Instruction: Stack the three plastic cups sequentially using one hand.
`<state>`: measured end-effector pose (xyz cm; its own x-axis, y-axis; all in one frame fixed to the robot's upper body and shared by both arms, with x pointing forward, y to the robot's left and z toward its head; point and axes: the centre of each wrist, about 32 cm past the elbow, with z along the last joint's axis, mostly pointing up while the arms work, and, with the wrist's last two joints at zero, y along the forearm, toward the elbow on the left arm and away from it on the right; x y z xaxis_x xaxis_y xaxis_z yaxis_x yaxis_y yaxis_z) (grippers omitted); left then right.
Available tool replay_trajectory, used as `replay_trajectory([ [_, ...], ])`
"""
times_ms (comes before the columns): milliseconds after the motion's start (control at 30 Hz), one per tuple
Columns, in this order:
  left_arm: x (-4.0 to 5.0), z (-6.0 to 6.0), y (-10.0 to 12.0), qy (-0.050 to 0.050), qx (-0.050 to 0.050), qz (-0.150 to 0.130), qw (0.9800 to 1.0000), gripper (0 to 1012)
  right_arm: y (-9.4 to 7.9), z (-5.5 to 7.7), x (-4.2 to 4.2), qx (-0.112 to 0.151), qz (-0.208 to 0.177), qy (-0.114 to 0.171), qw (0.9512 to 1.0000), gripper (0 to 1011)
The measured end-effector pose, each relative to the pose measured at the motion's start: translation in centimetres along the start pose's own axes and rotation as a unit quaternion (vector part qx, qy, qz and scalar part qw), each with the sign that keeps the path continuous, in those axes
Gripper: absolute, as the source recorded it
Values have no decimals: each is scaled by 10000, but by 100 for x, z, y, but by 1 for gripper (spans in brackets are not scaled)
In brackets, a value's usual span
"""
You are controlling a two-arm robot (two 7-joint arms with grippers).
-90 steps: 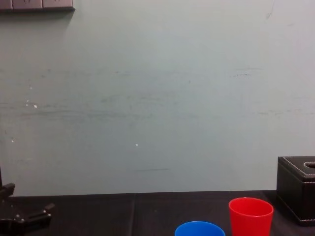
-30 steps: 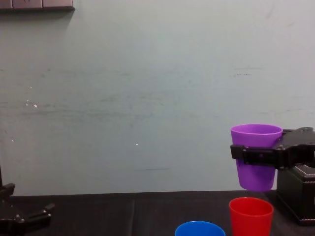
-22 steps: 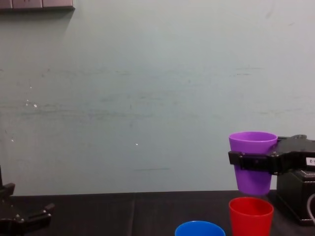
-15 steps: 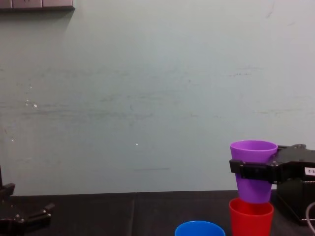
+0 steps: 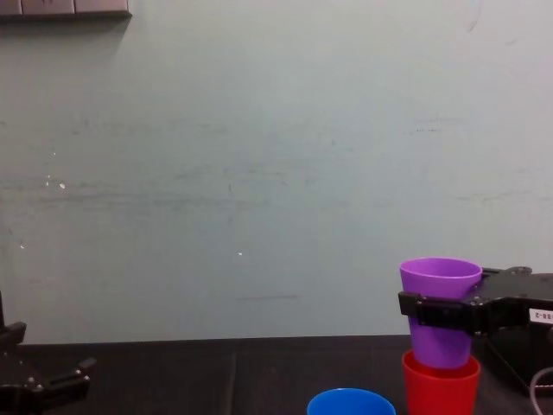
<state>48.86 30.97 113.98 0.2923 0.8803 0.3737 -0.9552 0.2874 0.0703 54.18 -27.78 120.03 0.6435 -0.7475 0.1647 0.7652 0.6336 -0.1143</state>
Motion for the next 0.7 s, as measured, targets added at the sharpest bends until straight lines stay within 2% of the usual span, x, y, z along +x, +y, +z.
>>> replay_trajectory([
  [267, 0, 0, 0, 0, 0, 0, 10000, 1005, 3, -15, -2, 17, 2, -2, 10000, 741],
  [567, 0, 0, 0, 0, 0, 0, 10000, 1005, 0, -14, -1, 12, 1, -1, 10000, 970],
  [700, 0, 0, 0, 0, 0, 0, 10000, 1005, -1, -12, -1, 10, 1, -2, 10000, 1003],
])
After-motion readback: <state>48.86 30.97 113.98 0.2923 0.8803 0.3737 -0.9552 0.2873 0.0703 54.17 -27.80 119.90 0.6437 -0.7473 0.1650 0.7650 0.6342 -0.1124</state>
